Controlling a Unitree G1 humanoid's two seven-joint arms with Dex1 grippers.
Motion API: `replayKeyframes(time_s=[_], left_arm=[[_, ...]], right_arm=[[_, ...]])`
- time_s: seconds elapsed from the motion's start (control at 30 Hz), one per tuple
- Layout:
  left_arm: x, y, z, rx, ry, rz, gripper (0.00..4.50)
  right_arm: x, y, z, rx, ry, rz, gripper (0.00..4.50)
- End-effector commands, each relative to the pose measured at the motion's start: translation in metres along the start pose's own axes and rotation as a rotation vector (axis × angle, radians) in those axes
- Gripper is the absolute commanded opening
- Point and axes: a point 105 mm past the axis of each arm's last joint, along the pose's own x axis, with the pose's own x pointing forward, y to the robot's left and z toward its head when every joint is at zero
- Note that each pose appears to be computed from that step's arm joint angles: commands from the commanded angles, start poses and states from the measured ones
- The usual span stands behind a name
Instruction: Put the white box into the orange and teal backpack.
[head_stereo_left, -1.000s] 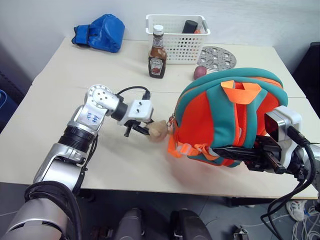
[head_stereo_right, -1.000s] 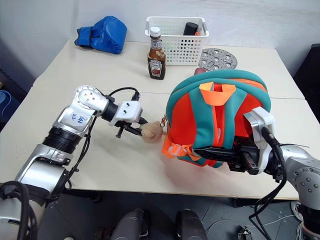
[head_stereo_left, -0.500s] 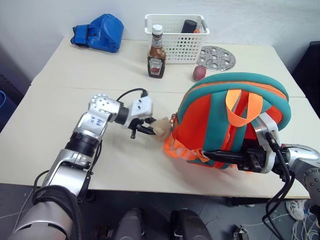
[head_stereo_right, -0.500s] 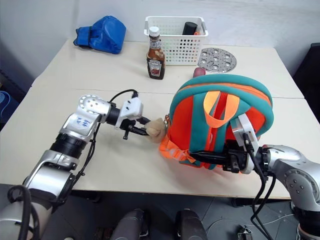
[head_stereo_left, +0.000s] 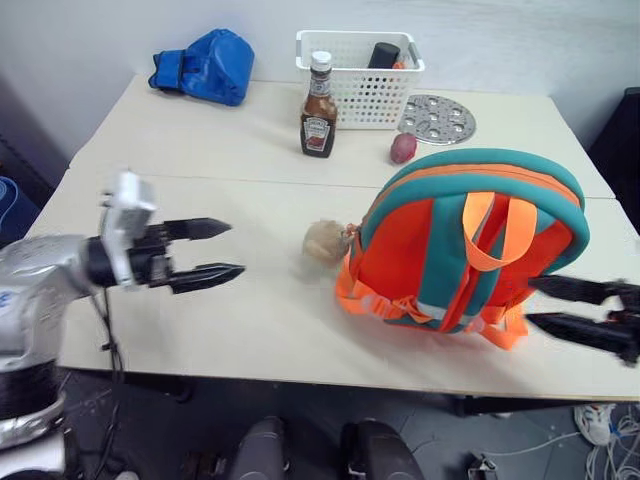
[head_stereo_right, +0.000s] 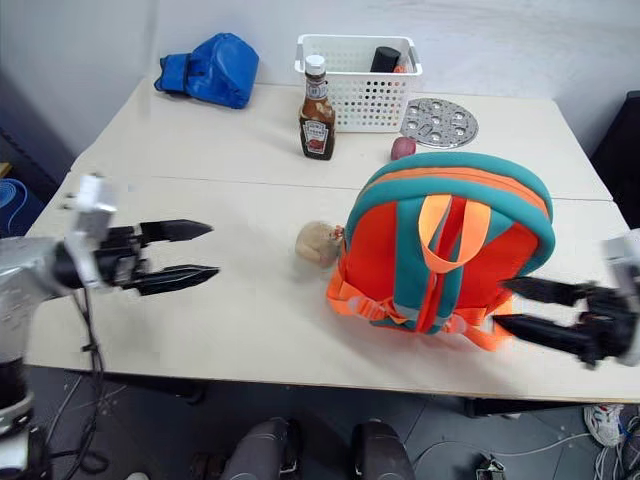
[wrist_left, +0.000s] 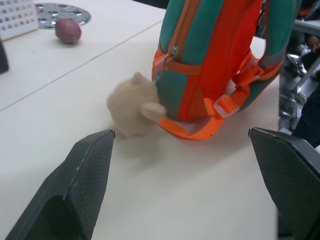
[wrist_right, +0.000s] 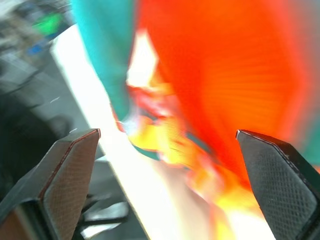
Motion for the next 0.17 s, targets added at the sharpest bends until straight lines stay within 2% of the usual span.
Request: replayKeyframes(time_s=[0.03, 0.17], left_arm=[[-0.0288, -0.012, 0.0184, 0.017, -0.037, 0.062, 4.5], [-0.0333, -0.0056, 0.0201, 0.038, -0.061, 0.144, 4.5]], right_arm=[[-0.0323, -0.0055, 0.0236, -0.039, -0.069, -0.069, 4.47], [-0.0318, -0.0132, 0.0226, -0.03, -0.077, -0.064, 4.47]])
